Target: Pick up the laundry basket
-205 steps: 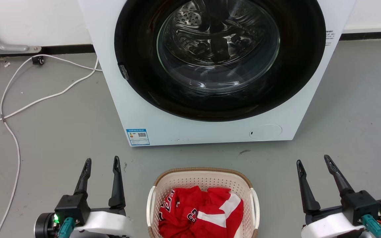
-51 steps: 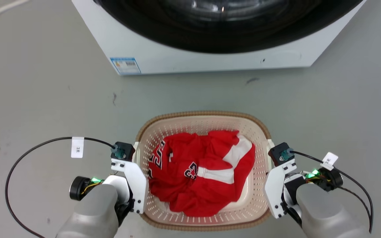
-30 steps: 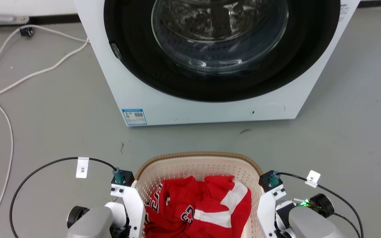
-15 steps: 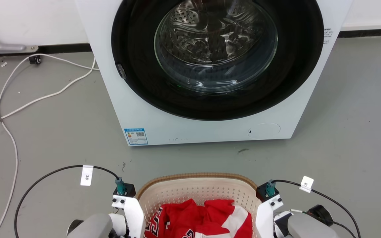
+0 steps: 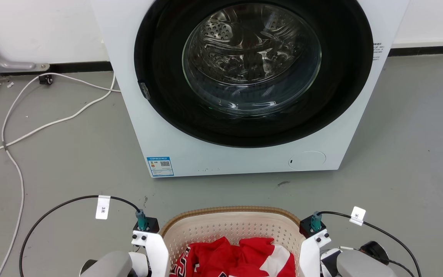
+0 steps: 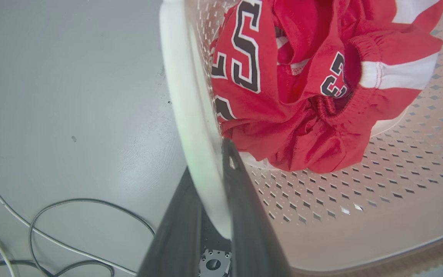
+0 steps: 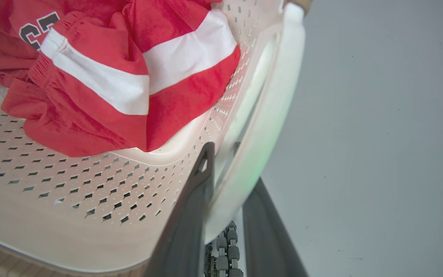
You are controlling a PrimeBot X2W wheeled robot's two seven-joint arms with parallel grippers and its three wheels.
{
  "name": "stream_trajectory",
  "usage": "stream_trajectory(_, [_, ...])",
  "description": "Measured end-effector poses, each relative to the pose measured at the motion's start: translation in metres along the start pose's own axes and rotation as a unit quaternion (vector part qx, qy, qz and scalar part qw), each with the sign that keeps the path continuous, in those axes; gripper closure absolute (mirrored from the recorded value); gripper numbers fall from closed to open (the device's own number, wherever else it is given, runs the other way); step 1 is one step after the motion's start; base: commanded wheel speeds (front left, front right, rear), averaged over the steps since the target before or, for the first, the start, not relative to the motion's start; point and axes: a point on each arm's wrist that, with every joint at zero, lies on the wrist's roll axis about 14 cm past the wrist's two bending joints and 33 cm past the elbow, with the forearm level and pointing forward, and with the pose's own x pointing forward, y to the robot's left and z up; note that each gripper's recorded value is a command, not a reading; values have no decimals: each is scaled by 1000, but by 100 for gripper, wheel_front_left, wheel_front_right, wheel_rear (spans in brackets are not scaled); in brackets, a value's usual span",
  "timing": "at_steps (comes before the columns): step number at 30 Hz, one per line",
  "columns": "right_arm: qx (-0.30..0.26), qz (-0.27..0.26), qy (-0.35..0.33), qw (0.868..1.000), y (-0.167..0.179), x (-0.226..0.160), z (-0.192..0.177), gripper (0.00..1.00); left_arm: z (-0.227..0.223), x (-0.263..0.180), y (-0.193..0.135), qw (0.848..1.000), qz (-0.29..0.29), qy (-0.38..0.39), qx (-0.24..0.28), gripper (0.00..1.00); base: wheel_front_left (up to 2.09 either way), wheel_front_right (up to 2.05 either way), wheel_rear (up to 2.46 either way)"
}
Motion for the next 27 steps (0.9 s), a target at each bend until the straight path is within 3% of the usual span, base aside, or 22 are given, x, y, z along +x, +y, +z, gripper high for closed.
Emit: stream_trajectory(27, [0, -3, -6, 1000, -6, 1, 4, 100, 3, 2, -2, 1000, -2, -3, -1, 100, 0, 0, 0])
